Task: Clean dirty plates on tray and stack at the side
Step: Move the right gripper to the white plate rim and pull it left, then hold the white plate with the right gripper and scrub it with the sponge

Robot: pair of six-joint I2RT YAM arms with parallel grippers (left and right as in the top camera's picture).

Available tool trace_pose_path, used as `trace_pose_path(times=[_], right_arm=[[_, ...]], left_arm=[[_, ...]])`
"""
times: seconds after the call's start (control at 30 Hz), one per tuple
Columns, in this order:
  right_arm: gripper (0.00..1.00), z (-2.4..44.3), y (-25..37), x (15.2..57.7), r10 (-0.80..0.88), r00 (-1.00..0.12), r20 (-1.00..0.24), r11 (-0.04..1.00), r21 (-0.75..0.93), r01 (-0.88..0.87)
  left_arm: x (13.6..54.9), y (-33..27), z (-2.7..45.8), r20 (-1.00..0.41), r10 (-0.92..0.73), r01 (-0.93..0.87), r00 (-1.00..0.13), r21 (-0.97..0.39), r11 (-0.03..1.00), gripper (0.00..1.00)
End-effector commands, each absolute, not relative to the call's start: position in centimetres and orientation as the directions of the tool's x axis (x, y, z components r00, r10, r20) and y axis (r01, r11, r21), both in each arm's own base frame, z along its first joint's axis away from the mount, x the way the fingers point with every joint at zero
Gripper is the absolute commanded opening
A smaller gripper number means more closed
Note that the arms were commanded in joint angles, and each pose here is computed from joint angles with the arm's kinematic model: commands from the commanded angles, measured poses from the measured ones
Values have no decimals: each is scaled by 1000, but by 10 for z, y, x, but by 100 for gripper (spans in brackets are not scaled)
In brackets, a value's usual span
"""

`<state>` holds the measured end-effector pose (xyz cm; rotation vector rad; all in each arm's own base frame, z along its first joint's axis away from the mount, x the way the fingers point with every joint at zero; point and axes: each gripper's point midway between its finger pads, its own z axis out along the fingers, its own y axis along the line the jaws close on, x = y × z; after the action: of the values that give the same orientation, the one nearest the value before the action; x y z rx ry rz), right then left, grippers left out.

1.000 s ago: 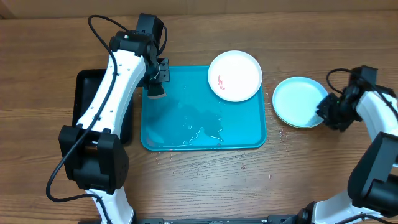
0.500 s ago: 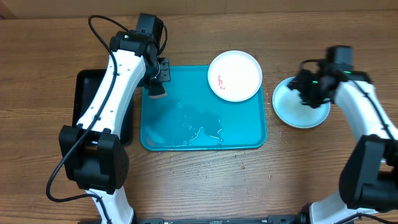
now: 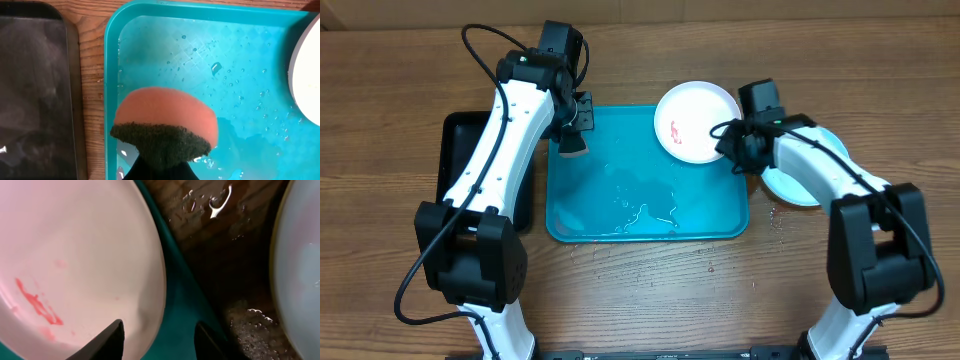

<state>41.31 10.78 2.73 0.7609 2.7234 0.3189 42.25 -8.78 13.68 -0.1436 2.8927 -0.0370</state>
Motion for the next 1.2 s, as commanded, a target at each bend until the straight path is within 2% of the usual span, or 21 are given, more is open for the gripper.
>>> trace_pose_path(times=[0.0,0.03,0.07,0.13,0.23,0.4,0.43,0.47,0.53,0.6,0.63,0.7,0.8,1.0,1.07,1.17], right_arm=[[31,10,112,414,528,-824,-205,841,259,475],[26,7,116,412,516,-835,-192,847,261,464],[17,5,125,408,485,-857,-173,860,270,433],[9,5,134,403,469,-870,-153,865,278,417],[4,8,158,390,381,-918,-110,890,313,332],[5,18,185,352,243,-970,-11,931,284,230],[8,20,188,347,217,-976,-4,939,276,207],[14,22,190,344,190,-982,-1,945,270,182],[38,27,193,341,124,-992,-9,957,264,117],[55,31,196,346,42,-998,-45,963,268,28],[62,32,197,351,-3,-997,-78,963,270,-24],[65,34,196,363,-74,-987,-145,959,261,-110],[65,29,184,388,-131,-958,-255,973,154,-173],[64,4,188,401,-242,-928,-285,950,127,-287],[57,-2,188,400,-242,-931,-272,950,129,-284],[37,-6,186,394,-242,-940,-243,952,126,-278]], left_arm=[[425,-91,137,-244,-112,-103,-963,-50,993,4],[425,-91,137,-244,-112,-103,-963,-50,993,4],[425,-91,137,-244,-112,-102,-963,-50,993,4],[425,-91,137,-244,-112,-102,-963,-50,993,4],[425,-91,137,-244,-112,-102,-963,-50,993,4],[425,-91,137,-244,-111,-102,-963,-50,994,4],[425,-91,137,-245,-112,-103,-963,-50,993,4],[425,-92,137,-246,-112,-102,-963,-50,993,4],[426,-92,138,-248,-112,-102,-962,-51,993,4],[426,-92,138,-248,-111,-102,-962,-51,993,4],[426,-91,138,-247,-112,-102,-962,-51,993,4],[426,-92,138,-247,-111,-102,-963,-51,993,4],[426,-92,137,-247,-112,-102,-962,-51,993,4],[426,-92,137,-246,-112,-102,-963,-51,993,4],[426,-92,137,-246,-112,-102,-963,-51,993,4],[426,-92,137,-246,-112,-102,-963,-51,993,4]])
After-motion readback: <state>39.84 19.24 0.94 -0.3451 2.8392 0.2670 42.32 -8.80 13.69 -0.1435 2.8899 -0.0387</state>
